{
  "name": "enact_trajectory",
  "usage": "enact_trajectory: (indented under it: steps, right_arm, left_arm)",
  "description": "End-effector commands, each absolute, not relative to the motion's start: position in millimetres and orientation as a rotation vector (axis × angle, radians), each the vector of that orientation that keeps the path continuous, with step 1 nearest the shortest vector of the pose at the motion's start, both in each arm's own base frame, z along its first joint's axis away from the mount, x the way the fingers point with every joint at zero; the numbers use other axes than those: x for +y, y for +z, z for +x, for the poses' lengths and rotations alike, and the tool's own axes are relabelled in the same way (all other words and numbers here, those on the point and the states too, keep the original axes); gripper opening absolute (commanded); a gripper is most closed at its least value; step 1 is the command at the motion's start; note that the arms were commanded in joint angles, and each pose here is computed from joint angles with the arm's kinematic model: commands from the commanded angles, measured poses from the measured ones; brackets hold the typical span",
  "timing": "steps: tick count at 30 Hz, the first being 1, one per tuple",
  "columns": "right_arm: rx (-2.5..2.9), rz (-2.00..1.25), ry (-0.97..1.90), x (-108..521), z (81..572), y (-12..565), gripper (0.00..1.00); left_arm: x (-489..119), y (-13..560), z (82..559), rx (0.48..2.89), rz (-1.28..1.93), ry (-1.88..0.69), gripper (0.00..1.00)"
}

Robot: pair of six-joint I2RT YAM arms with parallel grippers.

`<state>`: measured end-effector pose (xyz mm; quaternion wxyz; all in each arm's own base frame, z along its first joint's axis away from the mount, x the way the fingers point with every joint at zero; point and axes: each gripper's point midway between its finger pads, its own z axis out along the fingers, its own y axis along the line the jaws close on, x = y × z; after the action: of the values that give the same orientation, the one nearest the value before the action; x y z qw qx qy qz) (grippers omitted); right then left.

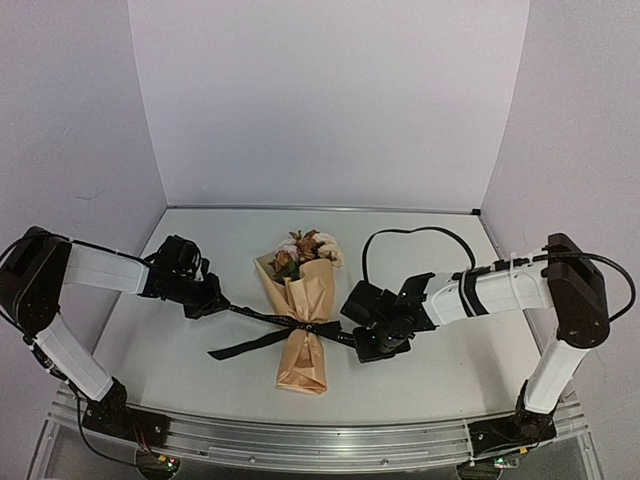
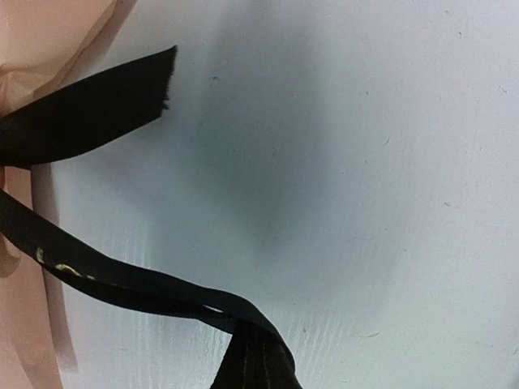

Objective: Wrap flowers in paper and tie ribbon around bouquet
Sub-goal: Tie the half-tied ribbon around the folded bouquet.

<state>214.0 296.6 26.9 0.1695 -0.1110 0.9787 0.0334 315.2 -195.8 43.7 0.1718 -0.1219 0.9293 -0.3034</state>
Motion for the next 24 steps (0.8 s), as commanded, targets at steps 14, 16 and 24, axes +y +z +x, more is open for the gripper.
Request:
enact_trajectory:
  steps: [14,16,24]
  right_arm:
    - [2.823,-0.164,-0.026,251.0,226.3,18.0,0.00]
    - [2.819,-0.155,-0.032,248.4,227.9,19.0,0.00]
    - [2.787,-0.103,-0.062,236.7,236.3,26.9,0.00]
  left_arm:
    - [-135.0,33.9,330.1,2.564,-0.640,-0.820,0.00]
    - [-131.2,34.7,331.1,2.553,-0.655,-0.827,0.00]
    - [-122.7,34.4,333.5,2.543,-0.693,-0.821,0.00]
